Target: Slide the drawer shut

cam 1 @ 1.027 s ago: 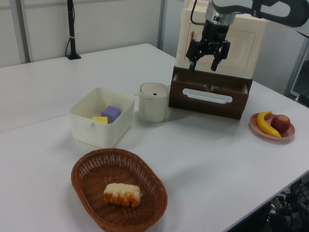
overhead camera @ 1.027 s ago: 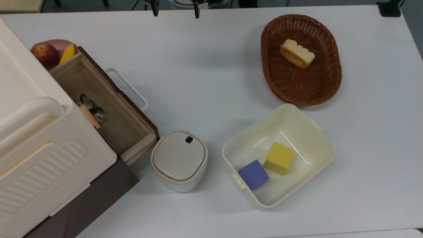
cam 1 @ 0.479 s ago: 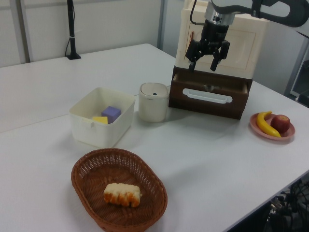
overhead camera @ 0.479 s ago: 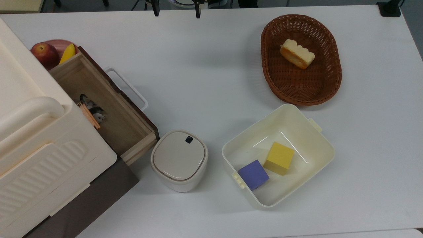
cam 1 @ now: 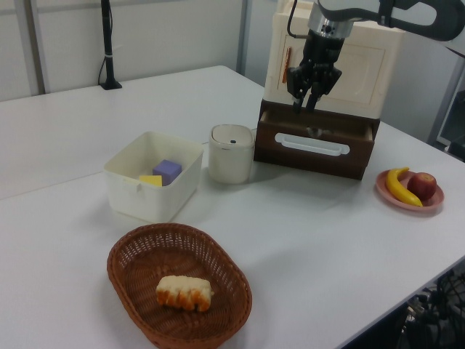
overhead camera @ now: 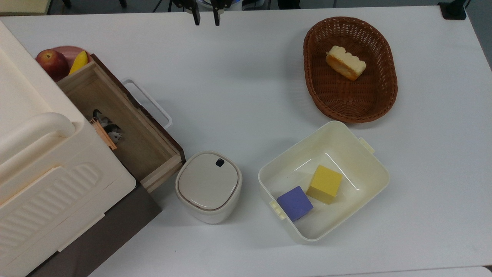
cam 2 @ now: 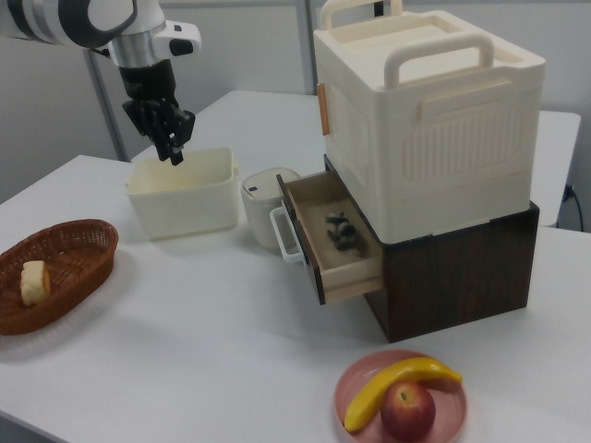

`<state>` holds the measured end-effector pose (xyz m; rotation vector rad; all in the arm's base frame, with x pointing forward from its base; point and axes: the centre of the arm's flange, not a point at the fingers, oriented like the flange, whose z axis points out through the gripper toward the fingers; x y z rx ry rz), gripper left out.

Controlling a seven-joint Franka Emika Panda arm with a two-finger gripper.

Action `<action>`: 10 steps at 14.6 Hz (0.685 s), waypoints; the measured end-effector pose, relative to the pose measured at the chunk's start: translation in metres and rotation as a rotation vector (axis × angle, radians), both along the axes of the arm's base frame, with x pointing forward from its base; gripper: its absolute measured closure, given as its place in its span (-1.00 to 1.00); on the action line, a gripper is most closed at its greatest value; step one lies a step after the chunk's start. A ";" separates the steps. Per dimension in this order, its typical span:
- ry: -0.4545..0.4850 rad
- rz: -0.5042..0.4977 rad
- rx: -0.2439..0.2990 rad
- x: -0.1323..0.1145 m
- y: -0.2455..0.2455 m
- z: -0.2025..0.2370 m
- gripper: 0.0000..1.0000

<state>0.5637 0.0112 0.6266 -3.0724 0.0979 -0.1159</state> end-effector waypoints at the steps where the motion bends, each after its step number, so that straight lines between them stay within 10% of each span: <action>1: 0.000 0.004 0.000 0.000 0.000 0.000 0.53; 3: 0.000 0.006 0.000 0.000 0.000 0.000 0.98; 10: 0.000 0.010 -0.001 0.000 0.000 0.000 0.98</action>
